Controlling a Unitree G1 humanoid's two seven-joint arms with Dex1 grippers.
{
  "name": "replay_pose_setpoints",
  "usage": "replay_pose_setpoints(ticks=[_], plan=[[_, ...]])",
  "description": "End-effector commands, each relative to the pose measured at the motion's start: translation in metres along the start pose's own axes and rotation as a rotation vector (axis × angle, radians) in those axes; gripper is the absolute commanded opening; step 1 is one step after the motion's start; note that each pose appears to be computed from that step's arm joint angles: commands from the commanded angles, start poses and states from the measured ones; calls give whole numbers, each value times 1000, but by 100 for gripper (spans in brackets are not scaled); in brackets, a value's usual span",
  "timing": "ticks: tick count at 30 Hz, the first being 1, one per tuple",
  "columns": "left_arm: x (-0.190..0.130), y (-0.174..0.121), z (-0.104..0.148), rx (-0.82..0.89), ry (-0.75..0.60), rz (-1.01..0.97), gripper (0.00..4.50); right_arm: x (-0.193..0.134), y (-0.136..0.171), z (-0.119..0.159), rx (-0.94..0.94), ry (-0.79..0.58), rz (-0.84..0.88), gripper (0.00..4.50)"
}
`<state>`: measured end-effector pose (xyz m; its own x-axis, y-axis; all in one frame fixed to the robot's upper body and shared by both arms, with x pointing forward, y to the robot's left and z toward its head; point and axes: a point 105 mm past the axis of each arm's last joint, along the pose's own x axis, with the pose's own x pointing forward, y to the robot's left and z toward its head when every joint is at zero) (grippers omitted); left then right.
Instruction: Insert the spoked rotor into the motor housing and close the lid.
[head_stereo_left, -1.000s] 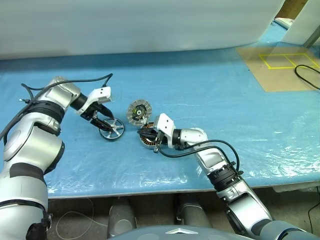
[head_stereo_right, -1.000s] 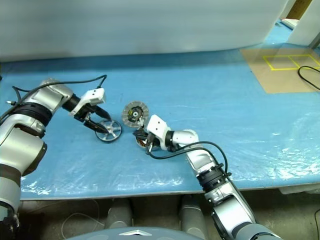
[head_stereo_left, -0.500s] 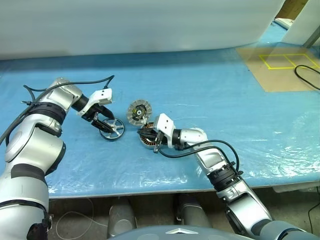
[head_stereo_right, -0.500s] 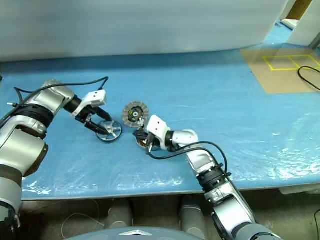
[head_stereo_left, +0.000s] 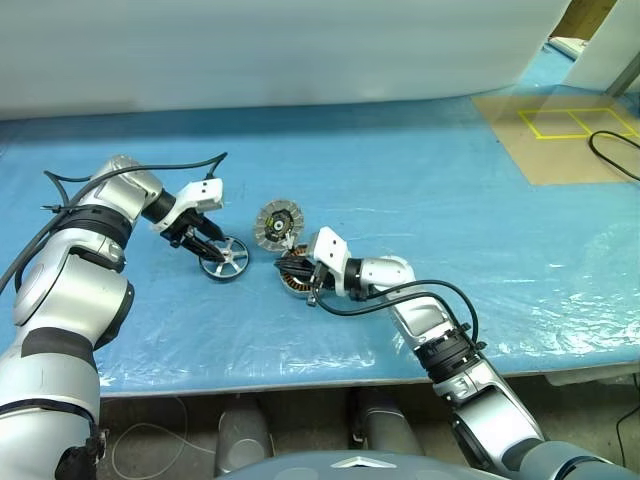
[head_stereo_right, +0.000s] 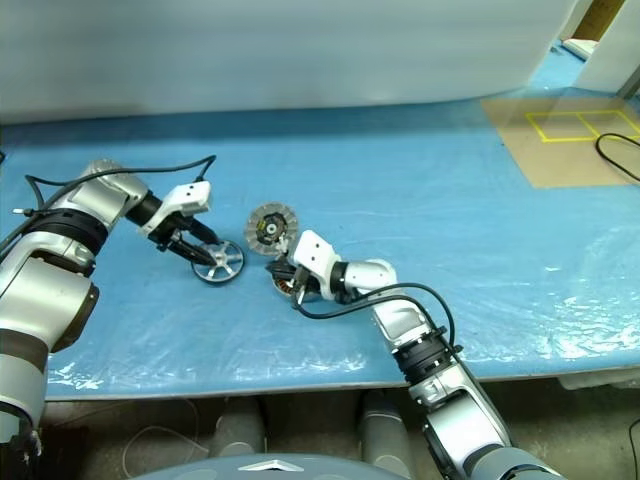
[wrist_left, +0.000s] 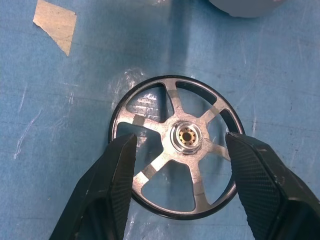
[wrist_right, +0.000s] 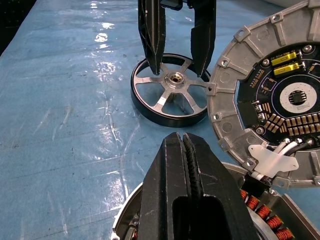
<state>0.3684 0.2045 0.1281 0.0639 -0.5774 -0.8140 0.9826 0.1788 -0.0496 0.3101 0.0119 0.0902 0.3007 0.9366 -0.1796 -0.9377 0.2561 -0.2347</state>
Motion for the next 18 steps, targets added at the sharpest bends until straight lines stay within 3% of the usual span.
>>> replay_pose_setpoints(ticks=[1, 18], plan=[[0, 0, 4, 11, -24, 1, 291, 2, 0, 7, -19, -25, -1, 0], [2, 1, 0, 51, 23, 6, 291, 2, -2, 7, -17, -25, -10, 0]])
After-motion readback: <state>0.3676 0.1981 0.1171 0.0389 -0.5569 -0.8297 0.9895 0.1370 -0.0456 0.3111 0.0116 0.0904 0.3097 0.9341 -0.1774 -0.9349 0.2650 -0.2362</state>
